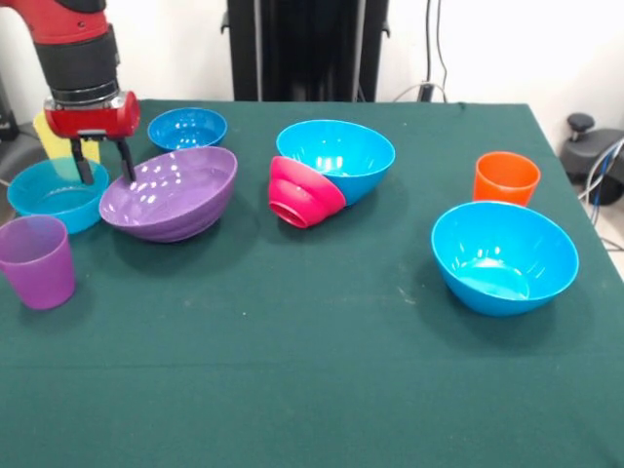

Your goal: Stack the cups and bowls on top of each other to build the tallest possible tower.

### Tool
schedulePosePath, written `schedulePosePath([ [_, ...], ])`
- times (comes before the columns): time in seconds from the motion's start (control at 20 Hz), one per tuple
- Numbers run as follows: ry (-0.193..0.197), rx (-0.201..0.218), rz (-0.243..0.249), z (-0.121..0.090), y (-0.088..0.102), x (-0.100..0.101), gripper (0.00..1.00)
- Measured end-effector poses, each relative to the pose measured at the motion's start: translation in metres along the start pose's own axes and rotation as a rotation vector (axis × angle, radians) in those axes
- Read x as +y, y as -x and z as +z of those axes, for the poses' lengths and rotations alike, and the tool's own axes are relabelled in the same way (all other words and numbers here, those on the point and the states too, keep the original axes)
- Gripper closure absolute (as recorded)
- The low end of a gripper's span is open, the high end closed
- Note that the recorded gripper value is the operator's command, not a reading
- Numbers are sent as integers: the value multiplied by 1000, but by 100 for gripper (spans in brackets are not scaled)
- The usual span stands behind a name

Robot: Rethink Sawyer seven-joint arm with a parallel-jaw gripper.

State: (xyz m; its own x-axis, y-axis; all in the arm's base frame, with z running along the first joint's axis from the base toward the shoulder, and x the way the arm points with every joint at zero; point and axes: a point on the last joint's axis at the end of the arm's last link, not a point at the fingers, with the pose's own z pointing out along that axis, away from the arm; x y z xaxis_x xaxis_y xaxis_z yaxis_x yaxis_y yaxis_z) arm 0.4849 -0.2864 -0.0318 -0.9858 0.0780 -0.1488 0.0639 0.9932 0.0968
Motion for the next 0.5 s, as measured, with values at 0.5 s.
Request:
schedulePosePath([
  [0.5,18,-1,-5,14,-1,-4,0],
])
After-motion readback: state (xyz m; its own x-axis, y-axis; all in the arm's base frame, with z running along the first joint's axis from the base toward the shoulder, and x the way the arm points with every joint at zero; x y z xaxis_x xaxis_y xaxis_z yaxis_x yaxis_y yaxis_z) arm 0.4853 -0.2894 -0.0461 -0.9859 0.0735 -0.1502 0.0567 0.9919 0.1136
